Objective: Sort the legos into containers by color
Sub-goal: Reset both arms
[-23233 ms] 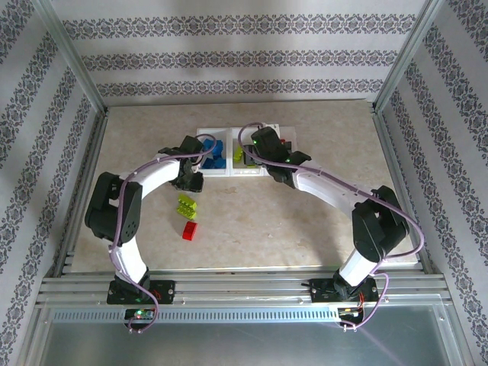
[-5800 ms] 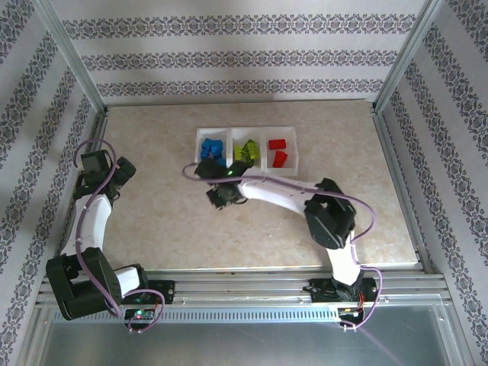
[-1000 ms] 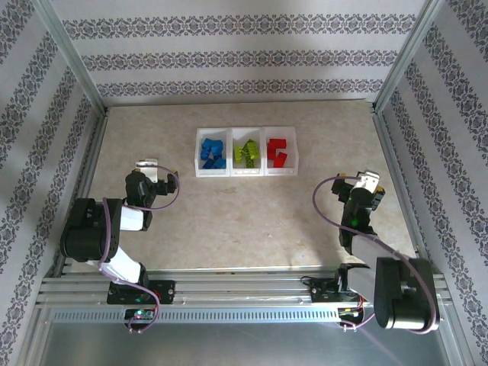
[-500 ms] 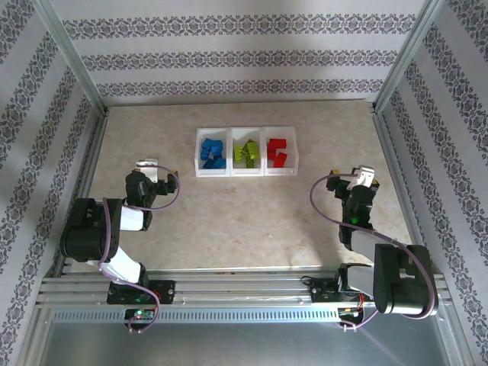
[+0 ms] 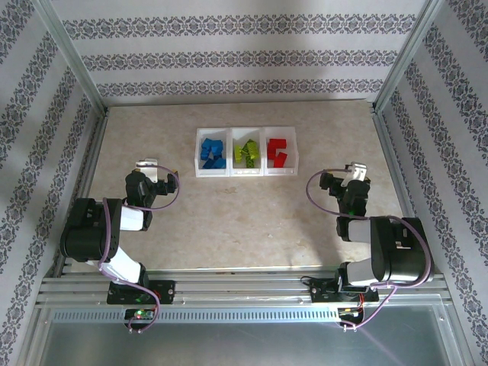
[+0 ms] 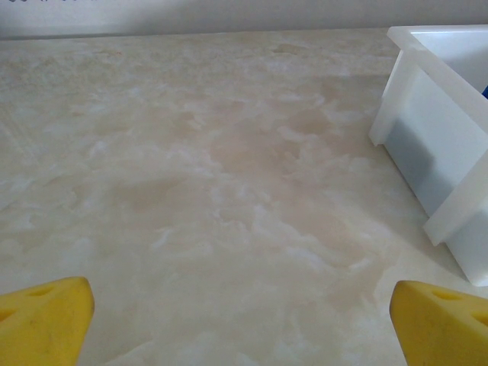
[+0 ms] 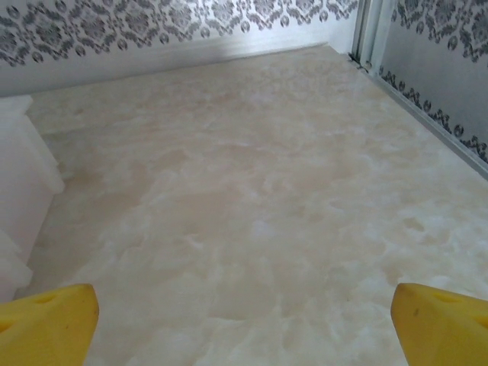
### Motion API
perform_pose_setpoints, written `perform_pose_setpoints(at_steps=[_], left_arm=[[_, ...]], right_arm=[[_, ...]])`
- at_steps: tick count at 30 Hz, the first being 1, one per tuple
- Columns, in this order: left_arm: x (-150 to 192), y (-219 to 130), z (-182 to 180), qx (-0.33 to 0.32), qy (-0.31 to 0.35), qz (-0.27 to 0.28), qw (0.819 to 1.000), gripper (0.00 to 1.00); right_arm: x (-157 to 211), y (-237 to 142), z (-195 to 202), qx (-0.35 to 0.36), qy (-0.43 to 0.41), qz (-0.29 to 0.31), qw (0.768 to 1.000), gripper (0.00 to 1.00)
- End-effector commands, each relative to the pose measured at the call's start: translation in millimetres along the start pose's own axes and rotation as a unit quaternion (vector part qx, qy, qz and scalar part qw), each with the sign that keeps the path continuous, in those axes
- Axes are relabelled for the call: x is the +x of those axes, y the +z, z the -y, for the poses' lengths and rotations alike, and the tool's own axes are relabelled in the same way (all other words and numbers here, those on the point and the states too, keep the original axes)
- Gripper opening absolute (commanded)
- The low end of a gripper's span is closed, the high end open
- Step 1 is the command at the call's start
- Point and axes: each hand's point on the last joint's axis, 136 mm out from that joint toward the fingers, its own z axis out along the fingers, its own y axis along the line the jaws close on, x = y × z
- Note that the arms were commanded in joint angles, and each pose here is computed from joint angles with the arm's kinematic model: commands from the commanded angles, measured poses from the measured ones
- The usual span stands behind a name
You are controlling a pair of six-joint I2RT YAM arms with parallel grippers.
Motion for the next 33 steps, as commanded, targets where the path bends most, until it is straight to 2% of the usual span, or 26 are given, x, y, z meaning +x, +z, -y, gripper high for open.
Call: perform_pose_setpoints(at_steps=[1,3,4,6,9,15,18,33], left_arm=[[-7.6,1.9,0.6,0.004,-0.008,0.01,1.0,1.0],[-7.5,1.8,0.6,0.004,-0.008,0.01,1.0,1.0],[-7.1,1.7,0.5,0.004,-0.008,0.01,1.0,1.0],[-7.3,1.7,0.9,0.005,-0.008,0.011,1.0,1.0],[-7.8,1.6,1.2,0.006,-0.007,0.011,1.0,1.0],[-7.6,1.9,1.5,0.007,-0.006,0.01,1.0,1.0],[-7.6,1.8,1.4,0.007,-0.006,0.01,1.0,1.0],[-7.5,2.1,0.9,0.005,-0.007,0.009,1.0,1.0]], right_arm=[[-6.4,5.4,-18.9,-0.048,-0.013,0.025,0.998,0.98],[-10.3,12.0,-35.1,-0.093,-0.021,0.039,0.995,0.98],[-7.4,14.1,-38.2,-0.1,-0.027,0.021,0.994,0.98],[-2.9,22.2,-38.2,-0.096,-0.029,-0.014,0.995,0.98],[2.1,23.7,-38.3,-0.077,-0.041,-0.019,0.996,0.98],[0.5,23.7,-39.2,-0.079,-0.041,-0.016,0.996,0.98],[-8.2,27.0,-52.0,-0.112,-0.052,-0.01,0.992,0.98],[-8.3,27.3,-49.0,-0.103,-0.049,-0.01,0.993,0.98]])
